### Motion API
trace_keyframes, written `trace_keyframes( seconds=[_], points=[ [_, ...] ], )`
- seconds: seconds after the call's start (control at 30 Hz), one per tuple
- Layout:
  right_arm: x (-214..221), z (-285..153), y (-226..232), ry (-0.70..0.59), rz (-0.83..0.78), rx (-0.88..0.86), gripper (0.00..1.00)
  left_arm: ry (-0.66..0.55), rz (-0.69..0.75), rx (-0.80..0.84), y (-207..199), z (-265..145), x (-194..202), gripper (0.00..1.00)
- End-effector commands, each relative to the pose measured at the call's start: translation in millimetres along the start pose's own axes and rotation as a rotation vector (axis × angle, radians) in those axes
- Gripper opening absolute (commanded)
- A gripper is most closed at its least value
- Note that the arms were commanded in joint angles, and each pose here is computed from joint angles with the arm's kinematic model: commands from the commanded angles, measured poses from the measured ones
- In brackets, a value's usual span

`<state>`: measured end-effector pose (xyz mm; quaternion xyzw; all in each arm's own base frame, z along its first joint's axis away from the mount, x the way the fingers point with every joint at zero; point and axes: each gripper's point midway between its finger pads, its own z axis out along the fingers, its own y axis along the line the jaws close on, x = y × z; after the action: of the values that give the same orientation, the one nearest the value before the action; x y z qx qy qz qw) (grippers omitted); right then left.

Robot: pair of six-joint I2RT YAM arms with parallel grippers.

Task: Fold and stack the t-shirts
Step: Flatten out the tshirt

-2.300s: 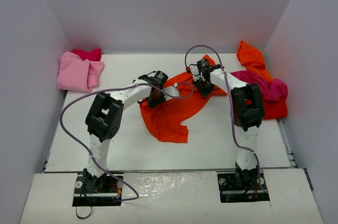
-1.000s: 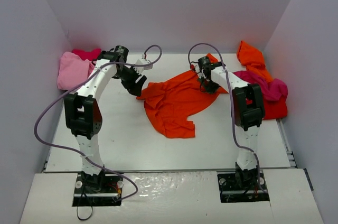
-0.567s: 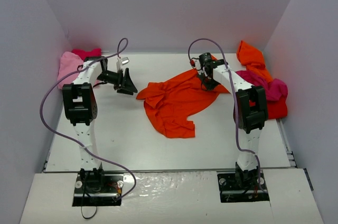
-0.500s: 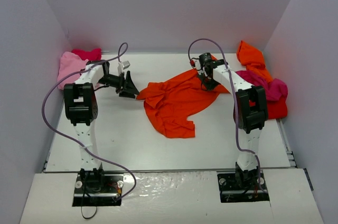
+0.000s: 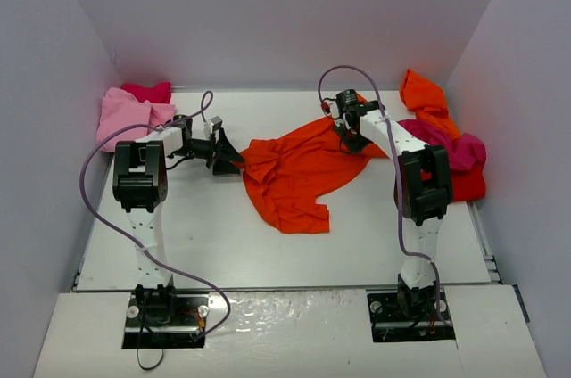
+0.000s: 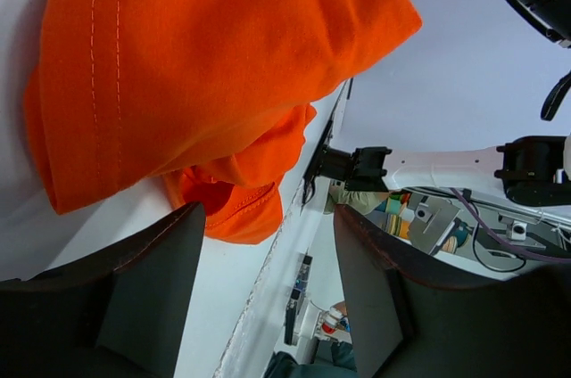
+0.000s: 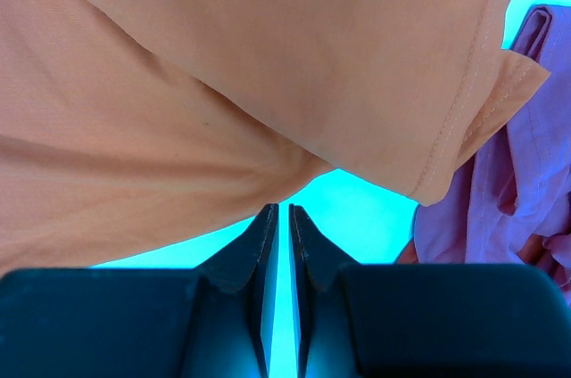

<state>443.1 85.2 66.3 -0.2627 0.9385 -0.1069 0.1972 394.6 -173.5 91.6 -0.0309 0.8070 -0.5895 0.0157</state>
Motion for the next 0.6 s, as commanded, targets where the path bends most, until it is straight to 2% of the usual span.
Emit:
trace_keyframes(
  seconds=[0.0, 0.07, 0.23, 0.57],
  points=[
    [-0.2, -9.9, -6.4, -0.004, 0.003, 0.036, 0.07, -0.029, 0.07, 0.063, -32.8, -7.7, -11.3, 0.55],
    [2.8, -6.8, -5.2, 0.007, 0.0, 0.035, 0.07, -0.05, 0.064, 0.043, -30.2, -10.8, -11.6, 0.54],
    [5.5, -2.0, -3.0, 0.019, -0.007, 0.034, 0.07, -0.198, 0.013, 0.014, -21.7, -38.9, -24.2, 0.52],
    [10.4, 5.6, 6.4, 0.044, -0.031, 0.031, 0.06, -0.207, -0.044, 0.002, -11.4, -38.7, -24.8, 0.53]
  ],
)
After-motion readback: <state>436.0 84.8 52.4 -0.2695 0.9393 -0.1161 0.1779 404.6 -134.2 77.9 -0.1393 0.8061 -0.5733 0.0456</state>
